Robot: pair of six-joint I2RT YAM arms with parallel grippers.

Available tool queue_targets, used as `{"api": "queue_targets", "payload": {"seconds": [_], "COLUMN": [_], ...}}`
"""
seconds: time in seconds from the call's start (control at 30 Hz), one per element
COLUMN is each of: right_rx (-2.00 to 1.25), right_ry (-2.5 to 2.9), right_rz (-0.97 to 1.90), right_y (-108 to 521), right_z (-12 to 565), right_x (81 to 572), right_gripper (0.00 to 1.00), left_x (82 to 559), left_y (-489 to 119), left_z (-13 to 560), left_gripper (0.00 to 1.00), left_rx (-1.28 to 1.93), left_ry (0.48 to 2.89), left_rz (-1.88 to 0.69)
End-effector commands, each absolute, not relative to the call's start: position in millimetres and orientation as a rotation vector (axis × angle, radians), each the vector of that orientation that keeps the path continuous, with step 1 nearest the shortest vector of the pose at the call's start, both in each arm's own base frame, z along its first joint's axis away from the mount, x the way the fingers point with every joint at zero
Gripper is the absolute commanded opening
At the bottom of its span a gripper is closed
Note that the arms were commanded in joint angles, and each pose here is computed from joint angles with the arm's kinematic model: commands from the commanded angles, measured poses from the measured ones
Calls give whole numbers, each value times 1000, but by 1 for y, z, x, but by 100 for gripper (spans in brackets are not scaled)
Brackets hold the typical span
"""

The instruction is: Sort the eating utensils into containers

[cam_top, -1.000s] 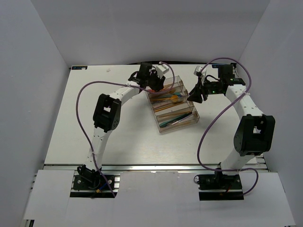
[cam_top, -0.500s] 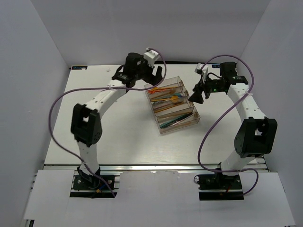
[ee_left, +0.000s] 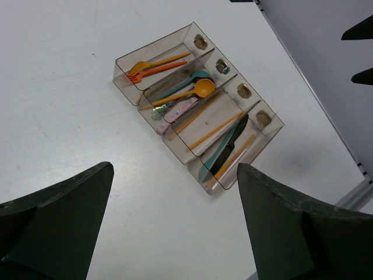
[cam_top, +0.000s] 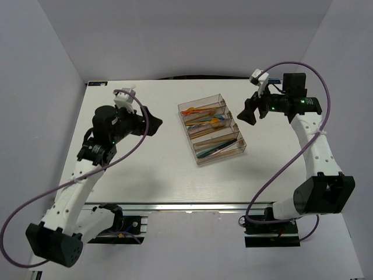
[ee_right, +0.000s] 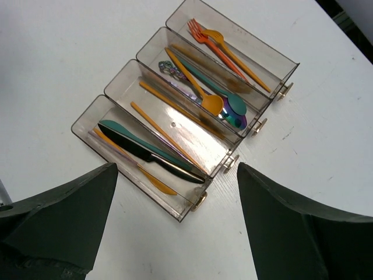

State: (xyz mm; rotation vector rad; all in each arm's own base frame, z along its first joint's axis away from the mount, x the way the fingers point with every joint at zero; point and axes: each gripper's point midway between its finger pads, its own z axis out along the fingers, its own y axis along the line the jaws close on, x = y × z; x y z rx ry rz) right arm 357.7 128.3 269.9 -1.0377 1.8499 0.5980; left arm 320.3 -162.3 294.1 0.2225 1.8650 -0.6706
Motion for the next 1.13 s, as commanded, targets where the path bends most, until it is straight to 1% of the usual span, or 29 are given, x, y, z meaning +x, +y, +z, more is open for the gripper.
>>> {"api": "queue_targets", "payload": {"seconds": [0.0, 0.1, 0.27, 0.5, 0.77, 0.97, 1.1], "right_rx": [-984, -883, -648, -488, -458, -448, -544], "right_ry": [1827, 1853, 1918, 1878, 1856, 1886, 1835], "right_rz": [617, 661, 571, 425, 381, 431, 459], "right_y": [130, 133, 117, 95, 89, 93, 102], "right_z": [289, 292, 297, 312, 309, 297, 294], "right_x": [349, 344, 361, 368, 357, 352, 345], "right_gripper": [89, 89, 89, 89, 89, 89, 90], "left_x": [291, 278, 262, 250, 249, 248, 247], "left_y": [-153, -148, -145, -140, -139, -138, -136], "left_z": [301, 302, 307, 310, 304, 306, 306], "left_gripper": [98, 98, 98, 98, 98, 98, 98], "left_rx": [148, 128, 108, 91, 36, 35, 35], "left_ry": [1862, 1858, 1853, 1844, 1860, 1852, 1845], "left_rz": [-700, -706, -727, -731, -746, -744, -736]}}
